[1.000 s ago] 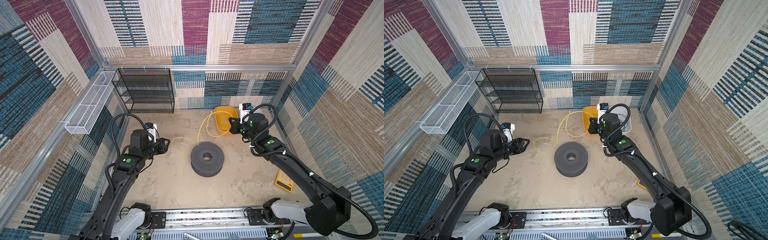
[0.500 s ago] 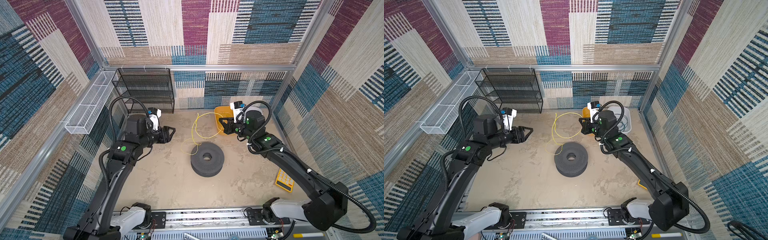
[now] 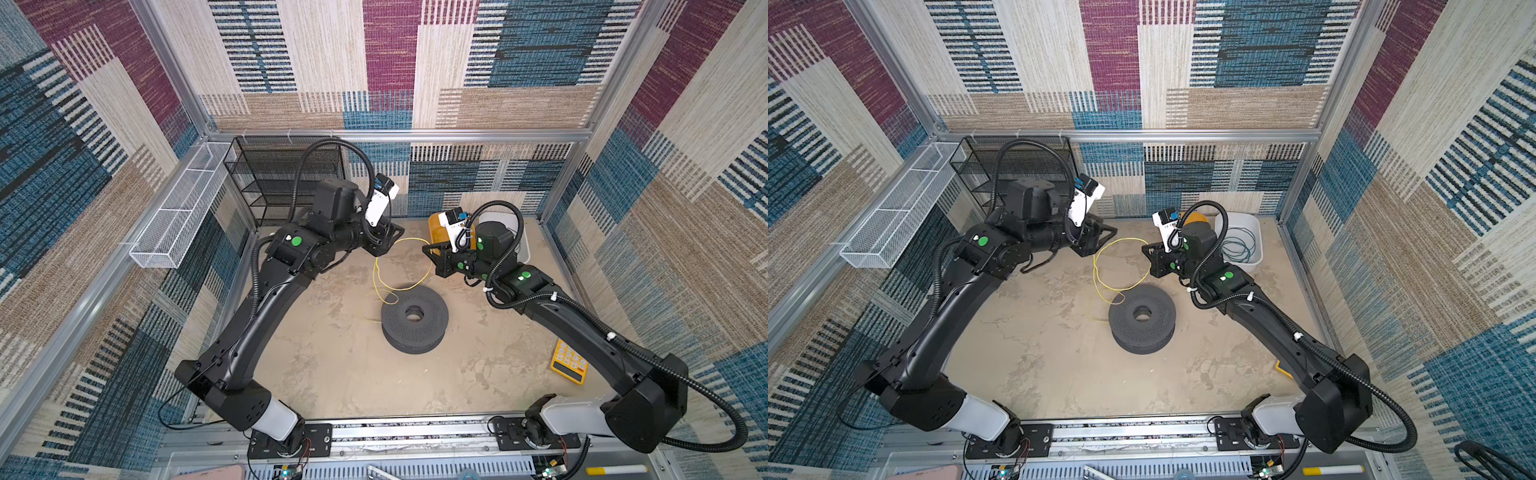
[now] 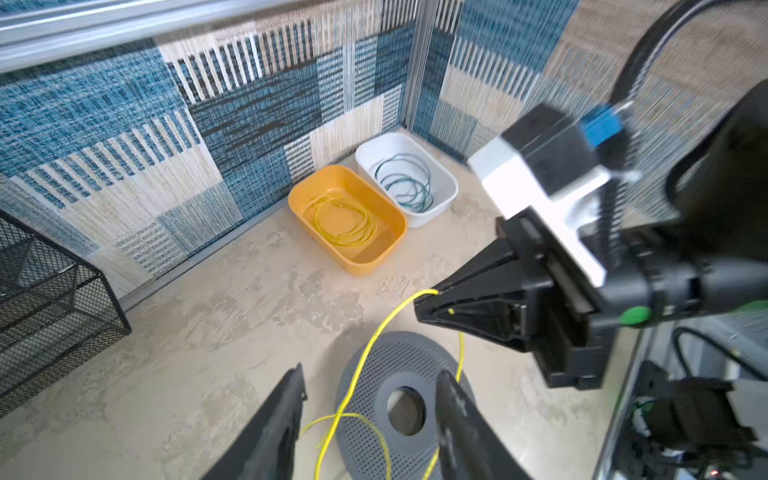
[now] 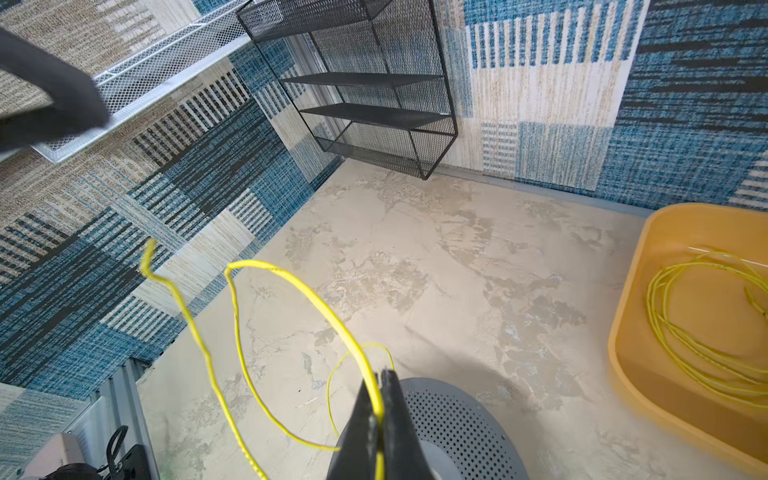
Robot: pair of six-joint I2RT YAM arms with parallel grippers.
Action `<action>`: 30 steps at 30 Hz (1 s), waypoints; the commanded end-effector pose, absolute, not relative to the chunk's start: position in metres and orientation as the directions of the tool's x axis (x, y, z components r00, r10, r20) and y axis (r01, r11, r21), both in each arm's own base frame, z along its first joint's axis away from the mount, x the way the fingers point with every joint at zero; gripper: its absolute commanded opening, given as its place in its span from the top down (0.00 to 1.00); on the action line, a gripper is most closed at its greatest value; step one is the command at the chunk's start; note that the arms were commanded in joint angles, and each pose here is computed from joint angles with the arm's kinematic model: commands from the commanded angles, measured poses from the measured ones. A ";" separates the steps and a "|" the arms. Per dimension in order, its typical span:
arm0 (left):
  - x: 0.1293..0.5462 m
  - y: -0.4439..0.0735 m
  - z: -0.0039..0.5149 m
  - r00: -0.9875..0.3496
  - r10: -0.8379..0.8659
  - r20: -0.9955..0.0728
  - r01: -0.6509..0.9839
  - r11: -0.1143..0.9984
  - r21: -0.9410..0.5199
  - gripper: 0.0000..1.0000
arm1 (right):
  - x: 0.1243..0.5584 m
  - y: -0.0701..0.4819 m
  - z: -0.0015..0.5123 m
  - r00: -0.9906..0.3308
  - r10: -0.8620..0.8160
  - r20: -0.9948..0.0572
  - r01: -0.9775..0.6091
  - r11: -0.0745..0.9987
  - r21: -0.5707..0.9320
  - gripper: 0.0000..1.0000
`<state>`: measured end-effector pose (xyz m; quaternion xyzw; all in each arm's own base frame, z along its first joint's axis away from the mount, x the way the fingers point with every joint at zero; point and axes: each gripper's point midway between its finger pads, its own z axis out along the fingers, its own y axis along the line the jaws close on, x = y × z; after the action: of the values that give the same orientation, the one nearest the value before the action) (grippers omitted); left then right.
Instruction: Wrap the cables
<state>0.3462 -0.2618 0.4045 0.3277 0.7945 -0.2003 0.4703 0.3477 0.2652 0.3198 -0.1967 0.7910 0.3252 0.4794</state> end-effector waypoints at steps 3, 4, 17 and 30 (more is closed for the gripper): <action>0.360 -0.255 0.375 -0.312 0.491 -0.813 0.702 0.696 0.151 0.47 | 0.341 0.267 0.331 -0.429 -0.013 -0.903 -0.657 0.691 0.302 1.00; 0.362 -0.255 0.371 -0.317 0.499 -0.806 0.702 0.695 0.155 0.47 | 0.339 0.268 0.332 -0.429 -0.015 -0.903 -0.662 0.685 0.303 1.00; 0.360 -0.263 0.333 -0.378 0.526 -0.762 0.731 0.674 0.102 0.59 | 0.327 0.269 0.335 -0.420 -0.010 -0.907 -0.685 0.660 0.310 1.00; 0.355 -0.260 0.324 -0.372 0.532 -0.761 0.735 0.669 0.108 0.68 | 0.322 0.273 0.339 -0.419 -0.006 -0.908 -0.708 0.628 0.322 1.00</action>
<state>0.3517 -0.2606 0.3204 0.3815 0.8265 -0.1342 0.3916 0.3247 0.2696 0.3276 -0.2294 0.7766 0.3461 0.4739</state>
